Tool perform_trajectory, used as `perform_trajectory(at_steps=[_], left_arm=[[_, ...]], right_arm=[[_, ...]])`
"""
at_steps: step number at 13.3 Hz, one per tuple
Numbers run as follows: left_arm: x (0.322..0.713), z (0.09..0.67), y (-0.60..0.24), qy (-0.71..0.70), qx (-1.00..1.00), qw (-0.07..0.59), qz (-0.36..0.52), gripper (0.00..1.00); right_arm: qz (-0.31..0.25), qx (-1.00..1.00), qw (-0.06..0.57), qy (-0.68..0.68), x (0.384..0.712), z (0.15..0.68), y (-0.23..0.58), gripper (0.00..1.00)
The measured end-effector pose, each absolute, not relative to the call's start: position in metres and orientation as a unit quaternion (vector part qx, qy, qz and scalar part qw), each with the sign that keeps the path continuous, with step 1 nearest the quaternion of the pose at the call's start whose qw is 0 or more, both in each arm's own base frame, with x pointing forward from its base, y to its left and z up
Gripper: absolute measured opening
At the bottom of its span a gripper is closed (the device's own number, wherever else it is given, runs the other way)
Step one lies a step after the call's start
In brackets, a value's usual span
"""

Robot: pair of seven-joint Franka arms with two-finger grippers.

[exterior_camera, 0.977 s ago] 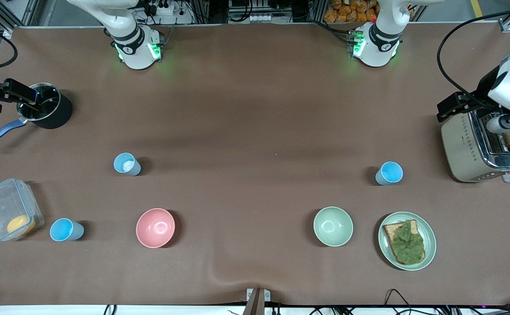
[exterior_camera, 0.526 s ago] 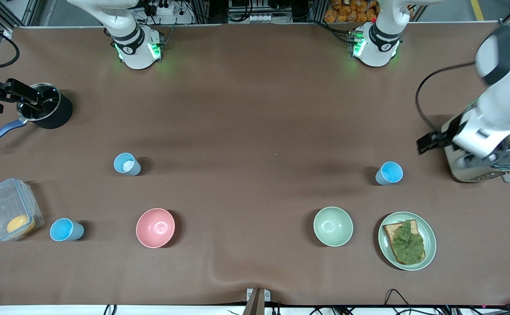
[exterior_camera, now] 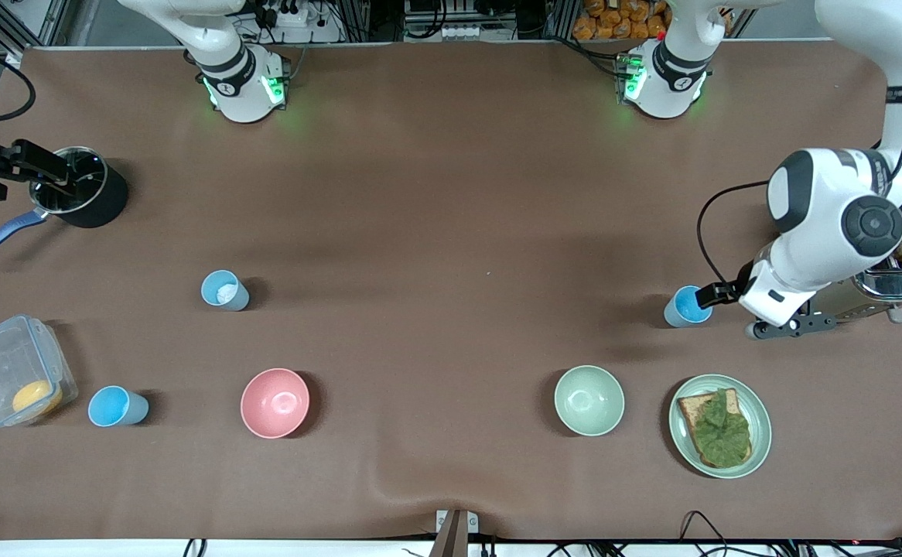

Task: Stack blue cups with both arms
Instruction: 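Reach the left gripper down to the blue cup beside the toaster, then close the left gripper around the blue cup's rim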

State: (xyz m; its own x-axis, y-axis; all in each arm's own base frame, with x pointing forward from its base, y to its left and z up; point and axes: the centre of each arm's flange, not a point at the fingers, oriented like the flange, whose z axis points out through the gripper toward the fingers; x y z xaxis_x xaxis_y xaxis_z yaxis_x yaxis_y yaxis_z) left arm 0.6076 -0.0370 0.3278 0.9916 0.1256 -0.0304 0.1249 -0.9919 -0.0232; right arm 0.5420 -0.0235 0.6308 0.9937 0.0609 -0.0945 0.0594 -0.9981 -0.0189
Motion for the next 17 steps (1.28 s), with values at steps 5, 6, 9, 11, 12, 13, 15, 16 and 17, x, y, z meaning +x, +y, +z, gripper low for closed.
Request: perform_trajectory(at_steps=[5,6,9,11,12,13,15,16,17], left_arm=[[0.611,0.288,-0.027,-0.069,-0.997,0.012,0.031,0.97],[0.609,0.284,-0.027,-0.069,-0.997,0.013,0.034,0.97],[0.603,0.275,-0.026,-0.069,-0.997,0.014,0.045,0.96],[0.6,0.271,-0.025,-0.07,-0.996,0.014,0.049,0.96],[0.599,0.269,-0.025,-0.069,-0.996,0.014,0.052,0.93],[0.598,0.267,-0.025,-0.069,-0.996,0.015,0.053,0.93],[0.596,0.262,-0.025,-0.069,-0.996,0.015,0.054,0.91],[0.596,0.258,-0.025,-0.069,-0.996,0.015,0.054,0.89],[0.596,0.253,-0.025,-0.069,-0.996,0.015,0.054,0.88]], right_arm=[[0.048,-0.998,0.008,-0.031,0.542,0.631,-0.023,1.0],[0.048,-0.998,0.008,-0.031,0.542,0.631,-0.023,1.0],[0.048,-0.998,0.008,-0.032,0.542,0.631,-0.021,1.0],[0.048,-0.998,0.008,-0.034,0.542,0.631,-0.019,1.0],[0.048,-0.998,0.008,-0.035,0.542,0.631,-0.018,1.0],[0.048,-0.998,0.008,-0.036,0.542,0.631,-0.017,1.0],[0.048,-0.998,0.008,-0.036,0.542,0.631,-0.017,1.0],[0.048,-0.998,0.008,-0.036,0.542,0.631,-0.017,1.0],[0.048,-0.998,0.008,-0.036,0.542,0.631,-0.017,1.0]])
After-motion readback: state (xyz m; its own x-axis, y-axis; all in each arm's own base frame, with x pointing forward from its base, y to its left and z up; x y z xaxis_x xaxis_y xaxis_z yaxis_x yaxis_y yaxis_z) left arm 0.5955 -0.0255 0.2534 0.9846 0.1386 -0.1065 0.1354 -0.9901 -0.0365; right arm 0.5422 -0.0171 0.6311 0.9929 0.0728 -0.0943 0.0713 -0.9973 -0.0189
